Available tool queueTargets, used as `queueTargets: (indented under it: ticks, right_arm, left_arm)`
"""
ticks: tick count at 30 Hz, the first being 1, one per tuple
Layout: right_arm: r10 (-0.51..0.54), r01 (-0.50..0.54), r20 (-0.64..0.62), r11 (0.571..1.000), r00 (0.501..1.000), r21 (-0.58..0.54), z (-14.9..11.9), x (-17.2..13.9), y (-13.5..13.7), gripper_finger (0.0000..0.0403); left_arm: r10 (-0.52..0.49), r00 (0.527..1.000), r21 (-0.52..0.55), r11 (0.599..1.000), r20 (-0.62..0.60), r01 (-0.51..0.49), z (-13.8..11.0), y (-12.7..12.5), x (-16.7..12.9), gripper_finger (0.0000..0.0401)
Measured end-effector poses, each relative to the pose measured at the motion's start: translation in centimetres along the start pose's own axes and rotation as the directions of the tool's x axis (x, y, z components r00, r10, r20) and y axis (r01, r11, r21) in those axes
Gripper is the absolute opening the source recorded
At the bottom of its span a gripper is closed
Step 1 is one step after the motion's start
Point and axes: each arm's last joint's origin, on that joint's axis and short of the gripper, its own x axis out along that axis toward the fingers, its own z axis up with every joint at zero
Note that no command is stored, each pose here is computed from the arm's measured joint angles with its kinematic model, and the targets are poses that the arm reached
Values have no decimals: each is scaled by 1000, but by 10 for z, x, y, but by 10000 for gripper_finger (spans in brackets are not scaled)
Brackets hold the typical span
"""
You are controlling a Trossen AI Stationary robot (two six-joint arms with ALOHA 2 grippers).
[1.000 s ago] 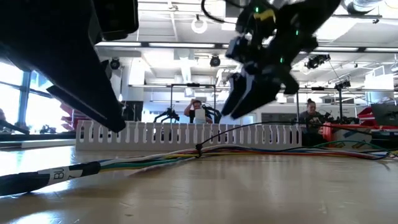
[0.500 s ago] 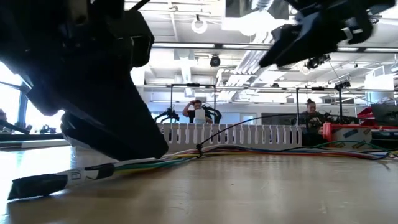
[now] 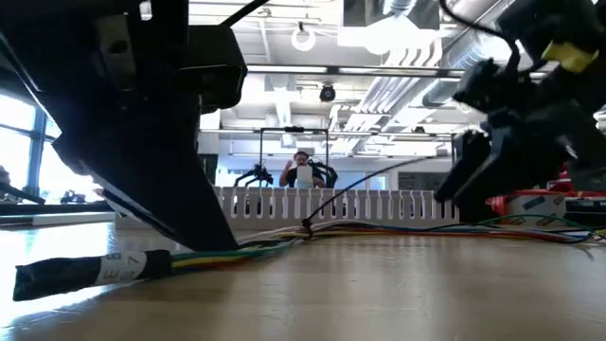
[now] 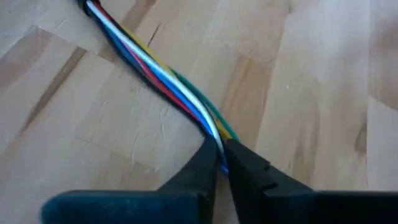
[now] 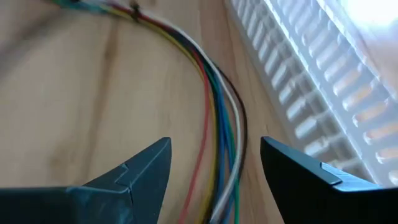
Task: Ziptie cables
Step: Put the ziptied cable wires into the white cable duct
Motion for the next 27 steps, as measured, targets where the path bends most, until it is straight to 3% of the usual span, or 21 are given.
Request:
queueTargets:
  ticks: [4, 11, 16, 20, 27]
  right_arm:
    - [-28, 27, -71, 1000, 997, -11, -11, 11, 0, 232]
    - [-32, 43, -128, 996, 991, 80, -21, 22, 3, 231]
    - [8, 7, -145, 995, 989, 99, -24, 22, 8, 218]
    - [38, -24, -156, 995, 987, 93, -26, 19, 14, 172]
    - [74, -63, -160, 995, 984, 74, -28, 16, 23, 58]
  left_arm:
    - [27, 999, 77, 997, -46, -23, 7, -5, -12, 8]
    - [192, 962, 285, 950, -196, -132, 14, -15, -35, 2]
    - [262, 938, 340, 924, -225, -177, 13, -14, -41, 2]
    - [298, 928, 368, 907, -222, -203, 9, -13, -44, 3]
    - [338, 924, 405, 881, -179, -244, 3, -14, -47, 3]
